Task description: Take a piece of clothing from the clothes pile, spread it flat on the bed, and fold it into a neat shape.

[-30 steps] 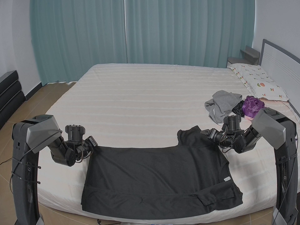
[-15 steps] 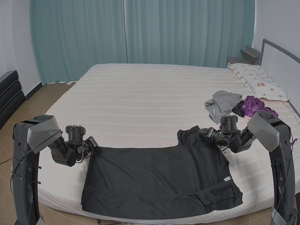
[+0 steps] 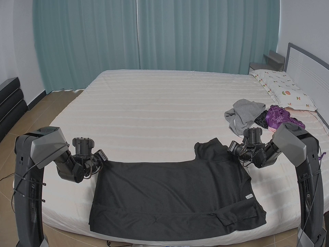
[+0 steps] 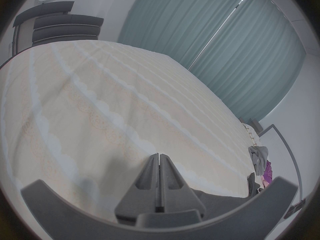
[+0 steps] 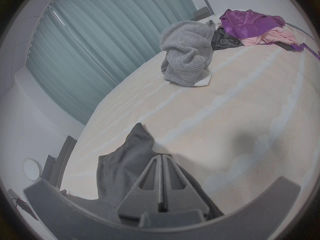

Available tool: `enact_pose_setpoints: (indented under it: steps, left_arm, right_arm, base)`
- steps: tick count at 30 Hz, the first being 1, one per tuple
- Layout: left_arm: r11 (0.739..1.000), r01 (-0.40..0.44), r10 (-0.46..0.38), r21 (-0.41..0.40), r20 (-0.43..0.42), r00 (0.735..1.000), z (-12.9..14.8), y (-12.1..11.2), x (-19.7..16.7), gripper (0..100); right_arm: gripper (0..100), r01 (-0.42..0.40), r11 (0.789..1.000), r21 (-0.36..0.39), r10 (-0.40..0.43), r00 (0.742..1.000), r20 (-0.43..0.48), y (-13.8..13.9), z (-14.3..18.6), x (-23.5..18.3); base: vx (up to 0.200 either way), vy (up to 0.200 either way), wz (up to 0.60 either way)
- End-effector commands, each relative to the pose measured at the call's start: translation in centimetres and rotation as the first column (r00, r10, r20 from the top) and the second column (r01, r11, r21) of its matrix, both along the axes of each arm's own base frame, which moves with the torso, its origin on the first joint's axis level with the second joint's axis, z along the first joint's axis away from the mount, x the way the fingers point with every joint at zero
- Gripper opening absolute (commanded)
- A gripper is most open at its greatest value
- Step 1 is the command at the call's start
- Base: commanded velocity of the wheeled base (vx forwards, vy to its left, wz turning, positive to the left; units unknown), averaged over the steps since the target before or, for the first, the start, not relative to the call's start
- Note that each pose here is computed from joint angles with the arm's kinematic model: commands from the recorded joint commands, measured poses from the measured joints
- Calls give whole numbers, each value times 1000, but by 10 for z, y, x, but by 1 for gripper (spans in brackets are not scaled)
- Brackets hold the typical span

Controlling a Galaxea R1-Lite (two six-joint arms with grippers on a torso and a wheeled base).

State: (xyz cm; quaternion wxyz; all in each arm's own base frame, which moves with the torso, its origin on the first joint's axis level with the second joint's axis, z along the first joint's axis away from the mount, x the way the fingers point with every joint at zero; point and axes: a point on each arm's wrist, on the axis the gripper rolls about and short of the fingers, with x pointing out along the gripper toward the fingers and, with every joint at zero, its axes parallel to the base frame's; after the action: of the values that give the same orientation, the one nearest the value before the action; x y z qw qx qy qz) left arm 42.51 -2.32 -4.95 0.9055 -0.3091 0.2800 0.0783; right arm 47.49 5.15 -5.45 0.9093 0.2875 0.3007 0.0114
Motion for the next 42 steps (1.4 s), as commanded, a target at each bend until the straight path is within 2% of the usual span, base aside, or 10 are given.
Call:
enact_pose_setpoints:
  steps: [1, 7, 8, 22, 23, 25, 33, 42]
  left_arm:
    - [1000, -1, 1, 0, 0, 1000, -1, 0, 0, 0]
    - [1000, -2, 2, 1, 0, 1000, -1, 0, 0, 0]
    - [1000, -3, 3, 2, 0, 1000, -1, 0, 0, 0]
    - [1000, -4, 4, 4, -1, 1000, -2, -1, 1, 0]
    - [1000, -4, 4, 4, -1, 1000, -2, -1, 1, 0]
    - [1000, -4, 4, 4, -1, 1000, -2, -1, 1, 0]
    - [1000, -4, 4, 3, 3, 1000, -2, -1, 2, 0]
    - [1000, -11, 10, 3, 39, 999, 5, -1, 7, 0]
  right_arm:
    - [0, 8, 1000, 4, -8, 1000, 3, -4, 3, 0]
    - [0, 25, 1000, 4, -25, 1000, 4, -11, 4, 0]
    - [100, 26, 1000, 2, -26, 1000, 0, -12, 3, -1]
    - [100, -8, 1000, 15, 8, 1000, -19, -10, -2, 0]
    - [0, -8, 1000, 15, 8, 1000, -19, -10, -2, 0]
    - [0, -16, 1000, 16, 17, 999, -49, -10, -5, -2]
    - [0, -16, 1000, 19, 17, 999, -48, -10, -4, -3]
    - [0, 42, 997, 66, -39, 998, -44, -23, 10, -6]
  base:
    - [0, 0, 0]
    - [0, 0, 0]
    - [0, 0, 0]
    - [0, 0, 0]
    - [0, 0, 0]
    - [0, 0, 0]
    - [0, 0, 0]
    - [0, 0, 0]
